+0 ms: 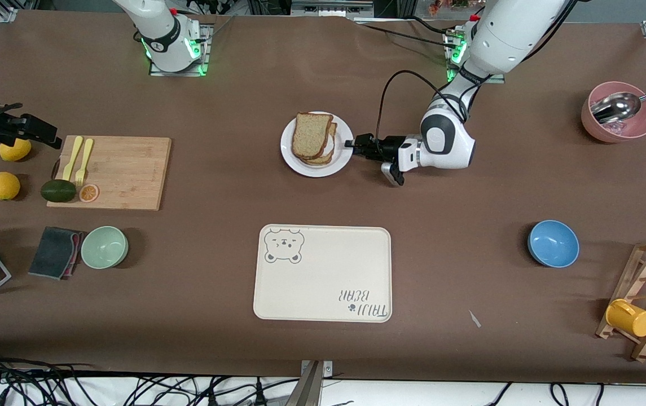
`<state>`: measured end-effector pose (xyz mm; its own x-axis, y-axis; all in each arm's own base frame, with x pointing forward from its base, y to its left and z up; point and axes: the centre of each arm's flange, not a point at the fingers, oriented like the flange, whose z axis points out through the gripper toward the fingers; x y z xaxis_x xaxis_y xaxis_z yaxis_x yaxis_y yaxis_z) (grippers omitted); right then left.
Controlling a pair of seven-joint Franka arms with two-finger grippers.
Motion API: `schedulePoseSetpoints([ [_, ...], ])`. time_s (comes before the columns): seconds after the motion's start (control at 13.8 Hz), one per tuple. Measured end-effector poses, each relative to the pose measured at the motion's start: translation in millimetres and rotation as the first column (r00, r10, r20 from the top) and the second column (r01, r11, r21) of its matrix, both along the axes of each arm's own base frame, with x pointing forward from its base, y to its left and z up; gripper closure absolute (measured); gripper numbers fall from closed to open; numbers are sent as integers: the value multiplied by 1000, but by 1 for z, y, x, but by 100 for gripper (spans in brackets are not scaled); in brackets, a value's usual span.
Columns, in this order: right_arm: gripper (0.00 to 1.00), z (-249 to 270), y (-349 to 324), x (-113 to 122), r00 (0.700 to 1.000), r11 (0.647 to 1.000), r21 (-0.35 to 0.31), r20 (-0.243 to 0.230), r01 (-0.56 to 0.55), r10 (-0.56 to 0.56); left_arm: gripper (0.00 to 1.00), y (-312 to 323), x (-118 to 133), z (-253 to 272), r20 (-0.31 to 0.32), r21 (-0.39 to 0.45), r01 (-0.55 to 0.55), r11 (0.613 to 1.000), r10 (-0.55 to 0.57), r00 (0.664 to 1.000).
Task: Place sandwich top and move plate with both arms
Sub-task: 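Close the left gripper on the plate rim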
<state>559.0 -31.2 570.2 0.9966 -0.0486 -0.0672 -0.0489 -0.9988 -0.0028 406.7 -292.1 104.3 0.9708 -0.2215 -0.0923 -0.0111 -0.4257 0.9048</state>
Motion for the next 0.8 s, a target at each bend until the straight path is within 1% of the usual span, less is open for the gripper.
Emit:
schedulePoseSetpoints([
  [0.22, 0, 0, 0, 0, 1000, 1000, 0, 0, 0, 0, 56, -6, -2, -5, 2, -5, -12, 1000, 12, 1000],
  [0.44, 0, 0, 0, 0, 1000, 1000, 0, 0, 0, 0, 59, -7, -1, -5, 6, -5, -11, 1000, 11, 1000],
  [0.51, 0, 0, 0, 0, 1000, 1000, 0, 0, 0, 0, 65, -7, -1, -5, 7, -5, -11, 1000, 11, 1000],
  [0.58, 0, 0, 0, 0, 1000, 1000, 0, 0, 0, 0, 65, -7, -1, -5, 7, -5, -11, 1000, 11, 1000],
  [0.65, 0, 0, 0, 0, 1000, 1000, 0, 0, 0, 0, 72, -7, -1, -5, 9, -5, -10, 1000, 10, 1000],
  [0.73, 0, 0, 0, 0, 1000, 1000, 0, 0, 0, 0, 72, -7, -1, -5, 13, -6, -8, 1000, 8, 1000],
  [0.8, 0, 0, 0, 0, 1000, 1000, 0, 0, 0, 0, 77, -7, -2, -6, 18, -7, -5, 1000, 6, 1000],
])
